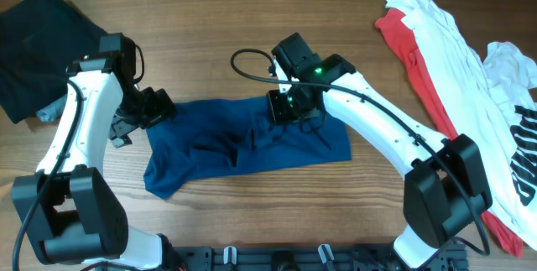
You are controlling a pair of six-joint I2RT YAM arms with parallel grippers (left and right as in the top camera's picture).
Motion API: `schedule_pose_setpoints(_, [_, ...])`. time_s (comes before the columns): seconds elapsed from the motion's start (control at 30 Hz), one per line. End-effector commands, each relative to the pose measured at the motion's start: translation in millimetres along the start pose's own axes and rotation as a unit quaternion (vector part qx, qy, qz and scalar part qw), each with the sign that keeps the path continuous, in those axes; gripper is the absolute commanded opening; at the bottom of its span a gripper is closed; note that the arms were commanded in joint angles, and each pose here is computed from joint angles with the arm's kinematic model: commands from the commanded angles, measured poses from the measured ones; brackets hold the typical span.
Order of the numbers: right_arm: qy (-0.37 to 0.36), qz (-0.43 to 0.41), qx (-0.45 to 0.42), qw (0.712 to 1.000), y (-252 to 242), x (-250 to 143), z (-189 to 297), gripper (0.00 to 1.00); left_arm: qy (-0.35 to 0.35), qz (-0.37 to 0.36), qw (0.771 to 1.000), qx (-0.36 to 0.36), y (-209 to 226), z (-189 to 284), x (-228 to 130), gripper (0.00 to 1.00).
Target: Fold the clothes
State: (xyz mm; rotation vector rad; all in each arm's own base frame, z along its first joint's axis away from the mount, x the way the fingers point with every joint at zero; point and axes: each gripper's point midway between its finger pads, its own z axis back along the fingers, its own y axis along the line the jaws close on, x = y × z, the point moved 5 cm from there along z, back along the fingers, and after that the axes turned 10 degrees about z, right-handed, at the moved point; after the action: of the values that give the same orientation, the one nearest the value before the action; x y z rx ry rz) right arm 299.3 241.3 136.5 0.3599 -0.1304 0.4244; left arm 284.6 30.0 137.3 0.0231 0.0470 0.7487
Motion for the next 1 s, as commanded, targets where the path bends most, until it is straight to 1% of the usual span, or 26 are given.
schedule_pose_setpoints(0.0, [-0.006, 0.043, 0.023, 0.999, 8.3, 6.2, 4.1, 0.38, -0.007, -0.003, 1.000, -0.013, -0.6, 8.1, -0.7, 0.97])
schedule_pose_setpoints(0.07, [-0.009, 0.058, 0.013, 0.998, 6.6, 6.1, 9.5, 0.38, -0.007, -0.003, 1.000, -0.013, -0.4, 8.1, -0.7, 0.97])
schedule_pose_setpoints(0.23, [-0.038, 0.024, -0.083, 0.996, -18.8, 10.6, 40.2, 0.38, -0.007, -0.003, 1.000, -0.013, -0.4, 8.1, -0.7, 0.97])
schedule_pose_setpoints(0.3, [-0.041, 0.023, -0.095, 0.994, -24.1, 9.5, 47.1, 0.45, -0.007, -0.003, 1.000, -0.013, -0.4, 8.1, -0.7, 0.97])
schedule_pose_setpoints(0.4, [-0.017, 0.052, -0.108, 0.993, -30.6, 2.4, 45.4, 0.53, -0.007, -0.003, 1.000, -0.013, -0.5, 8.1, -0.5, 0.97])
schedule_pose_setpoints(0.53, [0.010, 0.071, -0.135, 0.988, -41.2, -3.7, 34.2, 0.59, -0.007, -0.003, 1.000, -0.013, -0.5, 8.1, -0.5, 0.97])
schedule_pose_setpoints(0.67, [0.028, 0.097, -0.124, 0.987, -44.8, -6.4, 13.6, 0.59, -0.007, -0.003, 1.000, -0.013, -0.4, 8.1, -0.6, 0.97])
schedule_pose_setpoints(0.77, [0.043, 0.122, -0.069, 0.989, -35.5, -8.5, -2.7, 0.59, -0.007, -0.003, 1.000, -0.013, -0.4, 8.1, -0.6, 0.97])
schedule_pose_setpoints(0.9, [0.051, 0.129, -0.059, 0.989, -36.1, -8.4, -12.6, 0.59, -0.007, -0.003, 1.000, -0.013, -0.4, 8.1, -0.6, 0.97])
schedule_pose_setpoints(0.97, [0.060, 0.143, -0.029, 0.988, -30.5, -11.0, -17.7, 0.59, -0.006, -0.003, 1.000, -0.012, -0.2, 8.1, -1.0, 0.97])
